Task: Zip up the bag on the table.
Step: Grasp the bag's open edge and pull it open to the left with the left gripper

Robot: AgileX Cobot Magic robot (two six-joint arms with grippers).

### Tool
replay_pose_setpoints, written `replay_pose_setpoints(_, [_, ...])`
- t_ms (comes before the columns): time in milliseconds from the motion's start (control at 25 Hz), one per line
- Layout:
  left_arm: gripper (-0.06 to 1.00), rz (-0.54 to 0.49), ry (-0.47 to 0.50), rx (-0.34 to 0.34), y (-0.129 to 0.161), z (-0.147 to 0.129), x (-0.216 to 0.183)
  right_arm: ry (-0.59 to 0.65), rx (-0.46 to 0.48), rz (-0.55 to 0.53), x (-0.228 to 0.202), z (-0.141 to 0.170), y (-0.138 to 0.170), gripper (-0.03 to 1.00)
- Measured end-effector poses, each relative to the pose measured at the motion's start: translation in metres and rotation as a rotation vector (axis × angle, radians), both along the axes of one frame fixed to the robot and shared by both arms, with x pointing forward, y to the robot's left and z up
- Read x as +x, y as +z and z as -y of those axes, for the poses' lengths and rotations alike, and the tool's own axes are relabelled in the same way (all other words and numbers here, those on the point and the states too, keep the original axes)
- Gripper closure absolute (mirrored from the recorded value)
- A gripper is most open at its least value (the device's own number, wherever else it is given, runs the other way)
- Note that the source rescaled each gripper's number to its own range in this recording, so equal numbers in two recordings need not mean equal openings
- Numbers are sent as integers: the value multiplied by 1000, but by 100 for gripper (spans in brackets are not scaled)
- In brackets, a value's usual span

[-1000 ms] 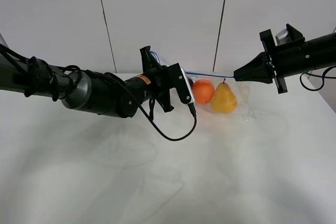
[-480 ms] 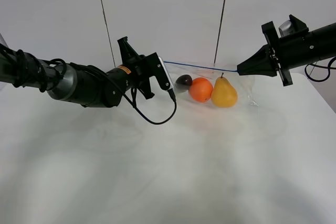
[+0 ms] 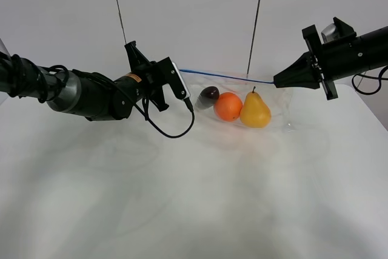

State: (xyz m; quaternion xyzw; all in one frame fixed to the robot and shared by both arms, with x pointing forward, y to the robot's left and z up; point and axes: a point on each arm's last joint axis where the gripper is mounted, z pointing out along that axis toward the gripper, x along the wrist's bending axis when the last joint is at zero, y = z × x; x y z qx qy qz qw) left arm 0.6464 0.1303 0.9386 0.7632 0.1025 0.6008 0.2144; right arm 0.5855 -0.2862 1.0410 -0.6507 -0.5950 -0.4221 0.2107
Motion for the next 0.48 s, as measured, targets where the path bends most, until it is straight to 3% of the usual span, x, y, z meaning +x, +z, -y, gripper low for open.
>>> replay_pose_setpoints(120, [94, -10, 8, -45, 0, 0, 0, -1, 2, 0, 0, 0, 0, 97])
replay_pose_setpoints(200, [89, -23, 18, -79, -1, 0, 0, -1, 2, 0, 0, 0, 0, 97])
replay_pose_setpoints(320, [54, -44, 84, -168, -1, -13, 4, 14, -25, -7, -2, 2, -2, 97])
replay_pose_setpoints(360, [34, -50, 100, -206, -1, -15, 5, 17, -31, -8, -2, 2, -2, 97])
replay_pose_setpoints(400, [21, -55, 108, -231, -1, -16, 5, 18, -32, -9, -2, 2, -2, 97])
replay_pose_setpoints(480, [4, -73, 122, -270, -2, -16, 5, 19, -33, -8, -2, 2, -2, 97])
